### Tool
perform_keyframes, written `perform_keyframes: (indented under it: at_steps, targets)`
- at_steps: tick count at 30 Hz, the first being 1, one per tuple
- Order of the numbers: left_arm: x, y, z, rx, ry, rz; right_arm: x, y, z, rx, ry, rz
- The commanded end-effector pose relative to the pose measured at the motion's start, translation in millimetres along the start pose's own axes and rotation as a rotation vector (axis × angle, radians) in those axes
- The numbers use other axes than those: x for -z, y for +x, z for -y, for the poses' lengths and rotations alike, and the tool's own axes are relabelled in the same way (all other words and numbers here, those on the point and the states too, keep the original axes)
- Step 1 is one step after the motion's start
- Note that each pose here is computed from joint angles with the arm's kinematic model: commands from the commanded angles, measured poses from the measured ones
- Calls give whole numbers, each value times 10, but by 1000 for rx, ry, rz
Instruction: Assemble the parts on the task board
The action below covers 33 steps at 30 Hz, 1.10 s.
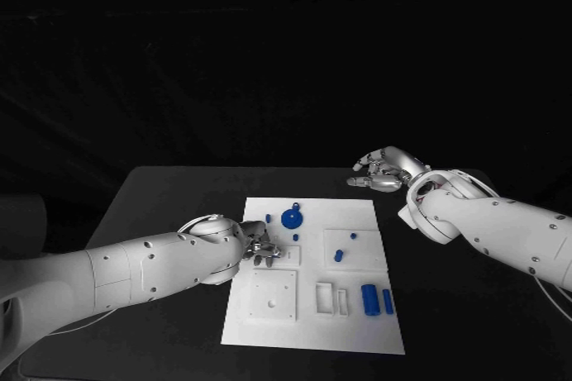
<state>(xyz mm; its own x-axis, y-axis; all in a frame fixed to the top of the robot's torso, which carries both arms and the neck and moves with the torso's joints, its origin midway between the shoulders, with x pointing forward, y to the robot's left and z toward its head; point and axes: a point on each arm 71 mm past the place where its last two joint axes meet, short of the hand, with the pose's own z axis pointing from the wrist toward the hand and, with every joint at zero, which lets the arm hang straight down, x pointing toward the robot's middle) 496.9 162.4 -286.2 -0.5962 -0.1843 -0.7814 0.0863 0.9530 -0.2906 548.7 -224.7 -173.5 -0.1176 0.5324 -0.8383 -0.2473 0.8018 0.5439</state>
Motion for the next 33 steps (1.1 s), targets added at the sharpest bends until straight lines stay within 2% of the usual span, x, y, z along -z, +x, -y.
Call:
perform_keyframes:
  at_steps: [1,13,33]
  targets:
    - [3,-2,14,0,1,-5,0,10,-10,0,-10,-10]
    - [-5,-10,41,0,5,-9,-4,13,-12,0,-11,-10]
    - [-31,-39,18,0,-5,-5,-4,15,-10,-1,-11,-10]
